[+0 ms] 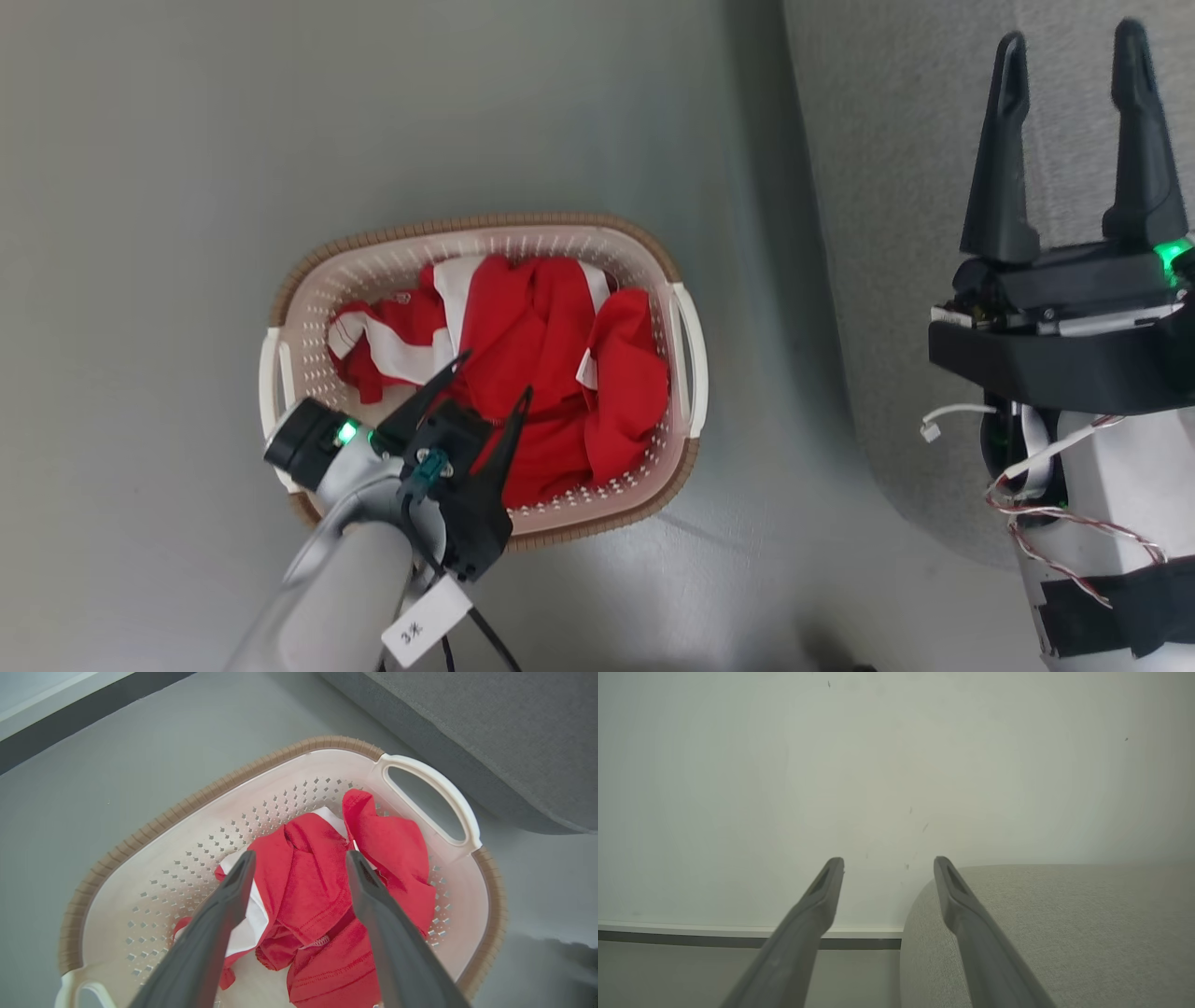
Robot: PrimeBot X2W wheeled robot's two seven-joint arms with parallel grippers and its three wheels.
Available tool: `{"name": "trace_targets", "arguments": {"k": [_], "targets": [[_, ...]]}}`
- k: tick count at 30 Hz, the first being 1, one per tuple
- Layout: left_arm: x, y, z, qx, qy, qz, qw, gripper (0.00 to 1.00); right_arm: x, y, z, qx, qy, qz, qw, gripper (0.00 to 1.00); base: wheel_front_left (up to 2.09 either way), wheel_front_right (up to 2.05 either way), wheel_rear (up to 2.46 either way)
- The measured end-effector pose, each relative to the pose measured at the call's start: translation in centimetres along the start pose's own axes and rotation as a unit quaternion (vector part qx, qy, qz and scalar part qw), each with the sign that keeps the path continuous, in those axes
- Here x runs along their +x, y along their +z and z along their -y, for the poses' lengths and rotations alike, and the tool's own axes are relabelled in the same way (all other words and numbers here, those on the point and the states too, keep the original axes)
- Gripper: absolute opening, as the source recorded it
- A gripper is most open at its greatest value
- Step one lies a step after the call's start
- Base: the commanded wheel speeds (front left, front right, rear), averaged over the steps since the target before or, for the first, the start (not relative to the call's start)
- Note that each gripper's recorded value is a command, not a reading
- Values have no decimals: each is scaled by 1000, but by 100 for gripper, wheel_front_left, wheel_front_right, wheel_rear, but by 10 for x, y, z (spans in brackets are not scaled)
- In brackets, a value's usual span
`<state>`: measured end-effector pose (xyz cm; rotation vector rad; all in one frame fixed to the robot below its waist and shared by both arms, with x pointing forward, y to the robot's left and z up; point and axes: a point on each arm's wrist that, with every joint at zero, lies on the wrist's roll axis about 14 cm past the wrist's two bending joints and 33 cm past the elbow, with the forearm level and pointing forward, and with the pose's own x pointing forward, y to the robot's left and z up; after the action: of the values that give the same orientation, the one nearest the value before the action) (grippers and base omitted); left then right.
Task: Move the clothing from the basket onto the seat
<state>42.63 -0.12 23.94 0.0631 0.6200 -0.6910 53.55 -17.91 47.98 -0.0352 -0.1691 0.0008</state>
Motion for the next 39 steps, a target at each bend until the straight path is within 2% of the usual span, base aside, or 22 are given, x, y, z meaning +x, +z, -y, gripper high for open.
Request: {"name": "trace_targets", "arguments": {"k": [11,22,31,39], "targets": [[47,-30,-16,6,-14,-37,999,100,27,-30,-9,-6,13,11,1000,100,0,0,0],[63,-87,-24,-11,-11,-102,995,100,30,-85,-15,-15,20,-29,999,100,0,0,0],[66,-105,-42,-3,23,-129,991,100,32,-93,-23,-15,29,-31,999,100,0,0,0],[73,-113,-42,-2,25,-145,989,100,30,-99,-25,-17,33,-39,999,100,0,0,0]]}}
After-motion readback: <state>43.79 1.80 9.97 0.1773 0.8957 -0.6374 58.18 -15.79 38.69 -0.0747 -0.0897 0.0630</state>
